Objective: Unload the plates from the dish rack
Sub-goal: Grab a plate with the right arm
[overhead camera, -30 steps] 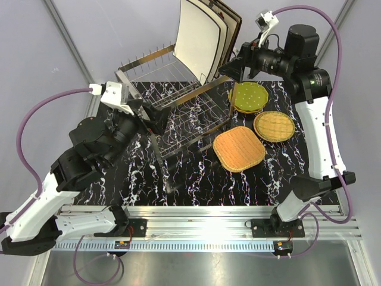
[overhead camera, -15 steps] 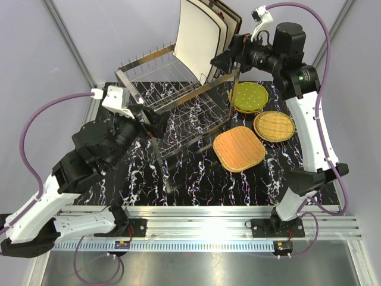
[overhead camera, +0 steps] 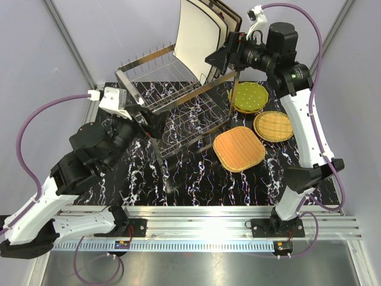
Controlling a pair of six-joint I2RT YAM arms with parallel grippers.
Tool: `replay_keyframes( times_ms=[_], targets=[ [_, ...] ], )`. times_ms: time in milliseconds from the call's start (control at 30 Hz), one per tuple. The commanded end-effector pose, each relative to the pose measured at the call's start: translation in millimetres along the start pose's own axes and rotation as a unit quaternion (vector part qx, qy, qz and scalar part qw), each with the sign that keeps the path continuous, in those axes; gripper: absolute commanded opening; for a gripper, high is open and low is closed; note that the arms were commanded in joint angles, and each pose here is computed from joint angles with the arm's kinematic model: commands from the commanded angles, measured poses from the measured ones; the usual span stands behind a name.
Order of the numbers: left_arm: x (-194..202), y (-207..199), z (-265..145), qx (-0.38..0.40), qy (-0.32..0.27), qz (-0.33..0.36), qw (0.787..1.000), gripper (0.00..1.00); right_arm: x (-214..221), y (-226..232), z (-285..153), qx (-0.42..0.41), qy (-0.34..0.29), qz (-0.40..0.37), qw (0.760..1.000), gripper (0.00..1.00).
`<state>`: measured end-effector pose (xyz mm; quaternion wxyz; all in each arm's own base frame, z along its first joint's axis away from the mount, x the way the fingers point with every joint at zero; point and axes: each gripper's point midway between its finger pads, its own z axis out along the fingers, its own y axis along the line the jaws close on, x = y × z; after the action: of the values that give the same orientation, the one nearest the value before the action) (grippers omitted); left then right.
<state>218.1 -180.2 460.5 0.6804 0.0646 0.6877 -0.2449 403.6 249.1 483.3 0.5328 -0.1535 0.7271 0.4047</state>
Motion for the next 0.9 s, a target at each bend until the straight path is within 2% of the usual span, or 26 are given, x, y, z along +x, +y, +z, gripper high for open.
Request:
replay_keyframes(
  times_ms=[0, 267, 500, 867],
  targets=[
    [-13, 2, -1, -0.006, -0.027, -0.024, 0.999, 0.99, -17, 14, 4, -0.018, -0.029, -0.009, 0.999, 0.97],
    [-14, 3, -1, -0.008, -0.030, -0.023, 0.999, 0.99, -18, 10, 18, 0.008, -0.039, -0.018, 0.999, 0.87],
    [-13, 4, -2, -0.009, -0.030, -0.023, 0.999, 0.99, -18, 4, 27, 0.049, -0.050, -0.038, 0.997, 0.82],
    [-12, 5, -3, -0.010, -0.031, -0.025, 0.999, 0.99, -15, -18, 51, 0.174, -0.091, -0.064, 0.979, 0.85]
  ],
)
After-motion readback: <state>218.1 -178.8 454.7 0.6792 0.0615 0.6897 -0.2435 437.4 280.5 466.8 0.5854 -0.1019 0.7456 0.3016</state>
